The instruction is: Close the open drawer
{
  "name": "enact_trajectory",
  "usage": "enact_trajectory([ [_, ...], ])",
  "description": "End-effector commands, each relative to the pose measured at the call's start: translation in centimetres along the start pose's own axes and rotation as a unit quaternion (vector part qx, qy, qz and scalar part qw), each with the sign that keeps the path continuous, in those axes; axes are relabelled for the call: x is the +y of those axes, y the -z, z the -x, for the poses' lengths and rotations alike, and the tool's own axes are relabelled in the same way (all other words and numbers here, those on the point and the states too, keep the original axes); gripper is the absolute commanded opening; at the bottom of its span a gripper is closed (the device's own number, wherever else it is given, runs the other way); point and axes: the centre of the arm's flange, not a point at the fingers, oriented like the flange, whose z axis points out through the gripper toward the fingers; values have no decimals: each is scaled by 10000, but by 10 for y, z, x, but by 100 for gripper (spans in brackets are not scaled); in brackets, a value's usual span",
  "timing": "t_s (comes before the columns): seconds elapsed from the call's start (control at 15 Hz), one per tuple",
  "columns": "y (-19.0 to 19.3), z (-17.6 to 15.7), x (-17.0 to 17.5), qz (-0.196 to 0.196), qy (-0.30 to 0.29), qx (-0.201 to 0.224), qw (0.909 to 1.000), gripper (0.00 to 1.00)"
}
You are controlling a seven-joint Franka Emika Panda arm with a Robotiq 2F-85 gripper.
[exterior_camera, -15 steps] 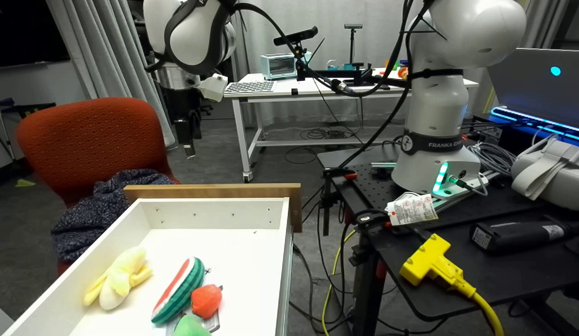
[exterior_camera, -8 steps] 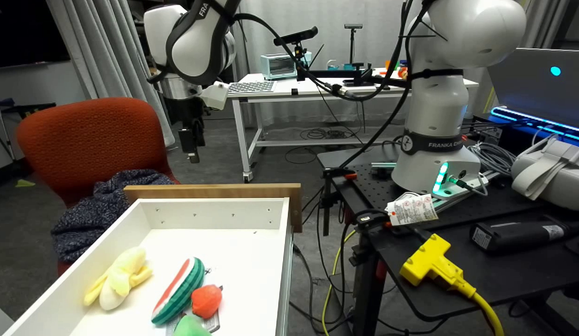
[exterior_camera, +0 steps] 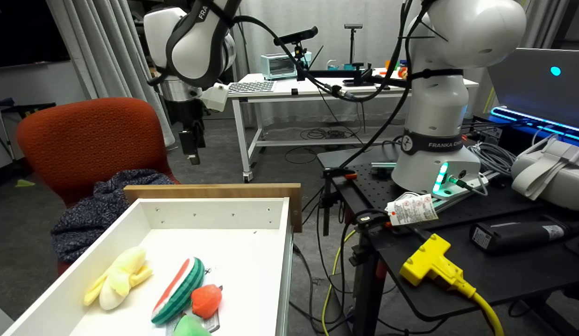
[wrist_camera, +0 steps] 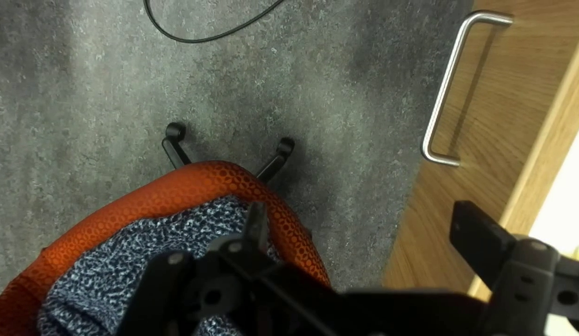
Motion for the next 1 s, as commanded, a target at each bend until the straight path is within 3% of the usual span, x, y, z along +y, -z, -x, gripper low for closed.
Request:
enact_trajectory([
  [0.0, -27, -18, 4, -56, 164, -137, 9998, 100],
  [0.4, -68, -35, -2, -179, 321, -397, 9985, 100],
  [0.47, -73, -37, -4, -222, 351, -429, 9982, 78],
  [0.93, -82, -41, -29, -657, 780, -680, 9925, 27],
])
